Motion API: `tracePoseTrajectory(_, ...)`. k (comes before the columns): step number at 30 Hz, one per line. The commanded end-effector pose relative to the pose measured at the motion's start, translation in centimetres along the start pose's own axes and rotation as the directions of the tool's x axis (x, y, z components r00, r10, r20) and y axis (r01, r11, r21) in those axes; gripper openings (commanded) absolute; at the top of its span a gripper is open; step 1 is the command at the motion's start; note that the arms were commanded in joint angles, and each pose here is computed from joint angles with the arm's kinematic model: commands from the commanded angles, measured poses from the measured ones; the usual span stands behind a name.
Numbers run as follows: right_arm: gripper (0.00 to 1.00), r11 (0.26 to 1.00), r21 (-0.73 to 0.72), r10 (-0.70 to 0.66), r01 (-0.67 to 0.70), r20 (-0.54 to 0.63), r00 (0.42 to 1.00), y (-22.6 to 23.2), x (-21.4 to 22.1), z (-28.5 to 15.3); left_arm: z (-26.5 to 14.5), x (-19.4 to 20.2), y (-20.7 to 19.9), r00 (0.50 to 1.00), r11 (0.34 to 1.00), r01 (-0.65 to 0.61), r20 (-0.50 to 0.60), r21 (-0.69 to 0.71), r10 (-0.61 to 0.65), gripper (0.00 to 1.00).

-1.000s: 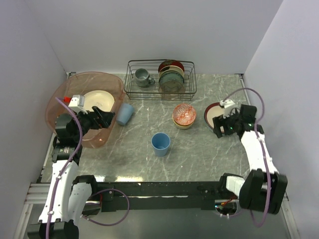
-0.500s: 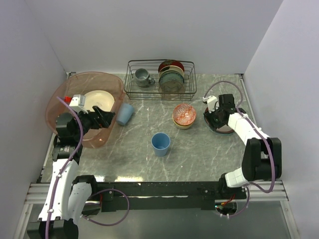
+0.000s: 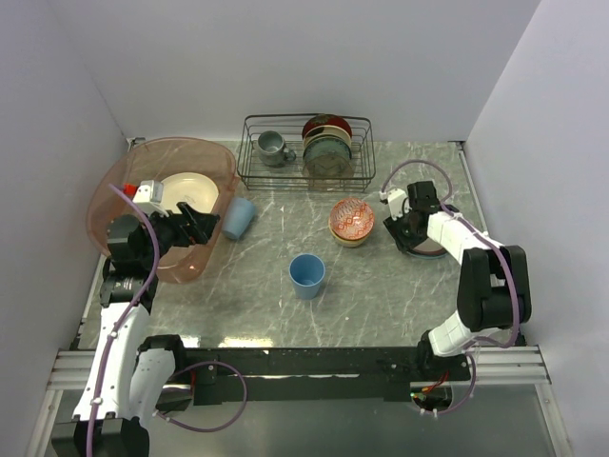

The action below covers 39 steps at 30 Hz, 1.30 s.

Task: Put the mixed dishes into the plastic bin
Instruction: Pick up the plate at the center of the board.

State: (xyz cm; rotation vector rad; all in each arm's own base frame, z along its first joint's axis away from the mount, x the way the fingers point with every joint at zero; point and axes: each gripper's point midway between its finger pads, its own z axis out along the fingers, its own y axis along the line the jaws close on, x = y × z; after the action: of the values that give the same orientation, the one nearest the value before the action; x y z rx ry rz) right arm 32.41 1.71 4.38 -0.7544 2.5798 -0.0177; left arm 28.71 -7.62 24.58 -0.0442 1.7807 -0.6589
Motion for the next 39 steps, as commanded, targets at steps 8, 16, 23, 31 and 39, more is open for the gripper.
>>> tracePoseTrajectory(8, 0.4, 0.997, 0.075, 0.0, -0.003, 0.039, 0.999, -2.2, -2.8, -0.2, -0.1, -1.5, -0.7, 0.999, 0.999, -0.038, 0.037, 0.015, 0.037, 0.99)
tracePoseTrajectory(16, 0.37, 0.998, 0.069, 0.002, -0.003, 0.025, 1.0, -2.1, -2.5, 0.4, -0.2, -1.5, -0.7, 0.998, 0.999, -0.041, 0.038, 0.015, 0.041, 0.99)
tracePoseTrajectory(23, 0.33, 0.997, 0.083, -0.005, 0.005, 0.001, 1.0, -2.5, -2.2, 1.0, -0.2, -1.5, -0.7, 0.998, 0.999, -0.04, 0.039, 0.014, 0.039, 0.99)
tracePoseTrajectory(31, 0.27, 0.993, 0.113, -0.02, 0.021, -0.009, 1.0, -3.1, -1.9, 1.1, -0.1, -1.4, -0.7, 0.999, 0.999, -0.039, 0.035, 0.016, 0.038, 0.99)
tracePoseTrajectory(39, 0.27, 0.978, 0.189, -0.072, 0.082, -0.062, 0.996, -3.7, -0.2, 2.0, -0.1, -1.3, -0.7, 0.999, 0.999, -0.04, 0.033, 0.015, 0.039, 0.99)
